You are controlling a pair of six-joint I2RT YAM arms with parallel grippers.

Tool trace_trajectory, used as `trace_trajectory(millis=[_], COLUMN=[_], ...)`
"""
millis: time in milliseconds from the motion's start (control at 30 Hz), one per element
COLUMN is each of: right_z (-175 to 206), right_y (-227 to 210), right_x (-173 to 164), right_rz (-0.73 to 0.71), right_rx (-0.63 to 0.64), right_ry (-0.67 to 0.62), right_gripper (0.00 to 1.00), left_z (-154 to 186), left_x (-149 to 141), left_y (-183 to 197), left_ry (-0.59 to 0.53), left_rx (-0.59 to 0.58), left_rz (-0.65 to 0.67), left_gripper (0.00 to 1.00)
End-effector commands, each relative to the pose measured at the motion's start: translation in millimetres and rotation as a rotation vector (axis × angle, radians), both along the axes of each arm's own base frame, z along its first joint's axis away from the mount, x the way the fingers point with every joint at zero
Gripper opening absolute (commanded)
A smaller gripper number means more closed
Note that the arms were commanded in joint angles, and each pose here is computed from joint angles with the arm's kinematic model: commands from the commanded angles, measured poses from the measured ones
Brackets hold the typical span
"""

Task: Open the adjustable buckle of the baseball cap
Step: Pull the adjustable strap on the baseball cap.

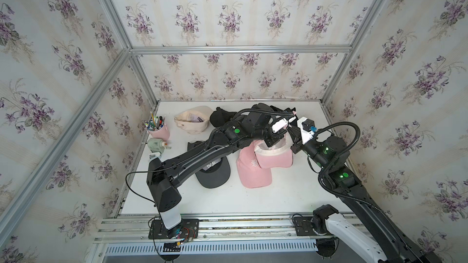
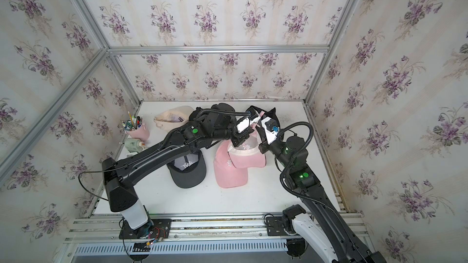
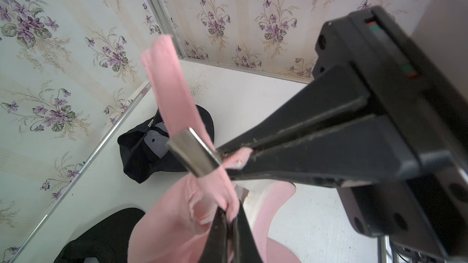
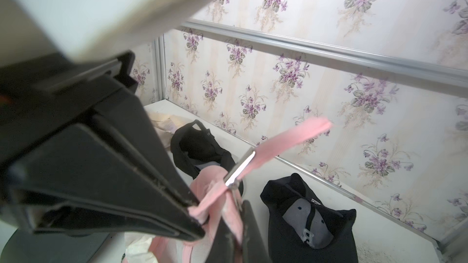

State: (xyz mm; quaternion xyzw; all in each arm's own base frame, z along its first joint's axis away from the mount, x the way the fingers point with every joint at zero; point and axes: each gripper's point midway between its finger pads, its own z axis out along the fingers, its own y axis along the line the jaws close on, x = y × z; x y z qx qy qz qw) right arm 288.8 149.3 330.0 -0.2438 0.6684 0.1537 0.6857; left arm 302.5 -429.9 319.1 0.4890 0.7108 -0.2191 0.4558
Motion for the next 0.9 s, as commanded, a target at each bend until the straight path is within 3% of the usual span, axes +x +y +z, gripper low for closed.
trace_trajectory(millis=[0,533,733,867], right_z=[27,37,40,36], right_y=[-11,-35,-30,-27], right_x=[4,9,7,11], right_rz=[-0.065,-0.202,-0.168,-0.165], right_rx=[0.085,0.183,0.183,0.185], right_ry=[-0.074,-0.070,-0.063,-0.037], right_gripper=[0.00,0.00,0.00,0.00], left_z=[-2,-14,-9,-2], left_x=[-1,-3,2,8], left_y=[0,9,9,4], left_ry=[0.016,0.022,-0.008,-0.022], left_rx=[0.004,0.008,-0.013,-0.034], left_rz=[0.001,0.029,0.048,0.062], left_gripper=[0.00,0.00,0.00,0.10])
